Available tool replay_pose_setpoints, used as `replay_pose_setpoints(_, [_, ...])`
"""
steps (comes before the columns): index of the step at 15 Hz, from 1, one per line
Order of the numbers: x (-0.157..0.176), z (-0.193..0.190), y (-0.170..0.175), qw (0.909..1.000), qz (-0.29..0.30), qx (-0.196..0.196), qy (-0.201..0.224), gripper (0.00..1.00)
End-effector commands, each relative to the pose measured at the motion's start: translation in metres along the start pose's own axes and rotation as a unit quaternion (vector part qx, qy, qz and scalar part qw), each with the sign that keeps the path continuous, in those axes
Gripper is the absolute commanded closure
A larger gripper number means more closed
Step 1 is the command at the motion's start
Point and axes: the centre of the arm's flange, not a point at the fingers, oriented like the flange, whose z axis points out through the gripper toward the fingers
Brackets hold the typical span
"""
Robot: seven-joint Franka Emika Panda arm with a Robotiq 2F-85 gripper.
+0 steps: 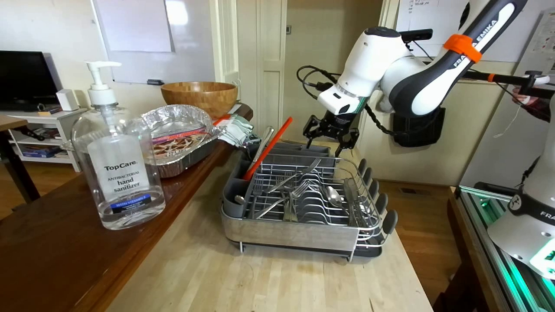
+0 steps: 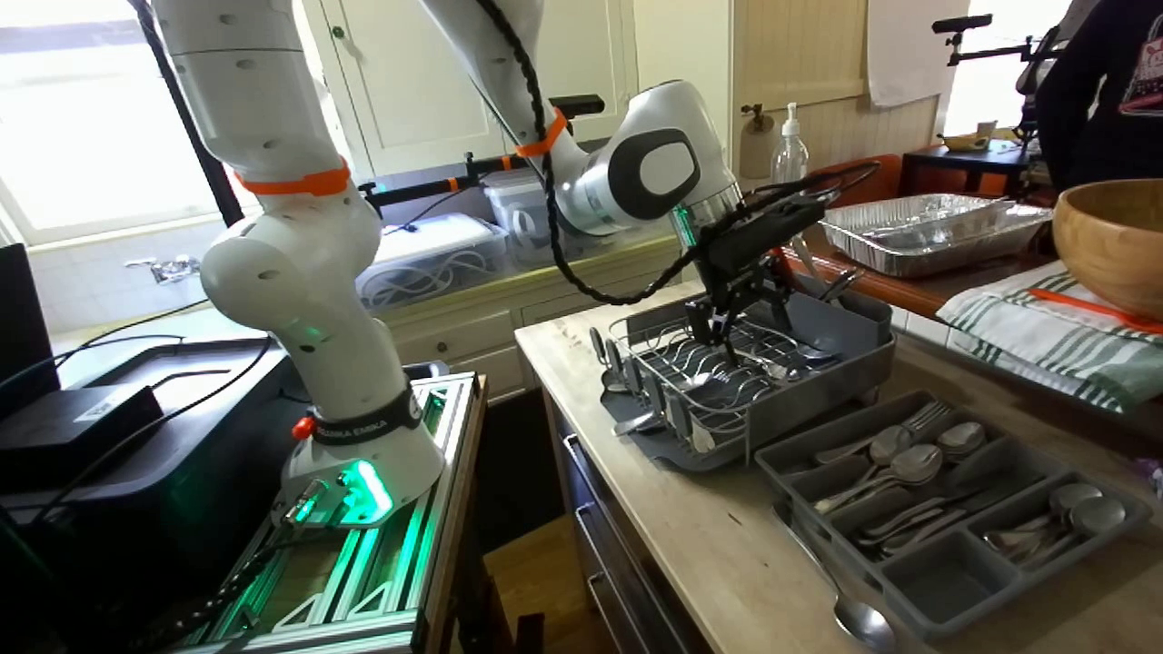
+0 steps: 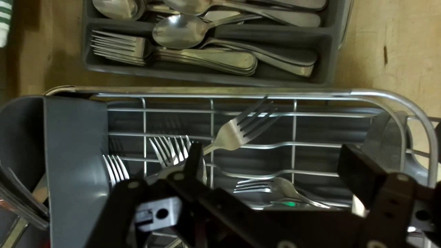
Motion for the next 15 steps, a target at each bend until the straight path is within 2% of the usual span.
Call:
replay_pose_setpoints(1, [0.009,0.028,0.017,0.9998,-0.014,0.014,0.005,0.0])
replay_pose_setpoints(7, [0.008,0.055,0.017,0.9982,-0.05,0.027,0.019,0.0])
replay_pose_setpoints(13, [-0.001,0.062,0.023,0.9985,-0.047,0.023,0.012,0.0])
replay_pose_setpoints(15, [-0.004,0.066,0.023,0.9986,-0.046,0.024,0.013,0.04])
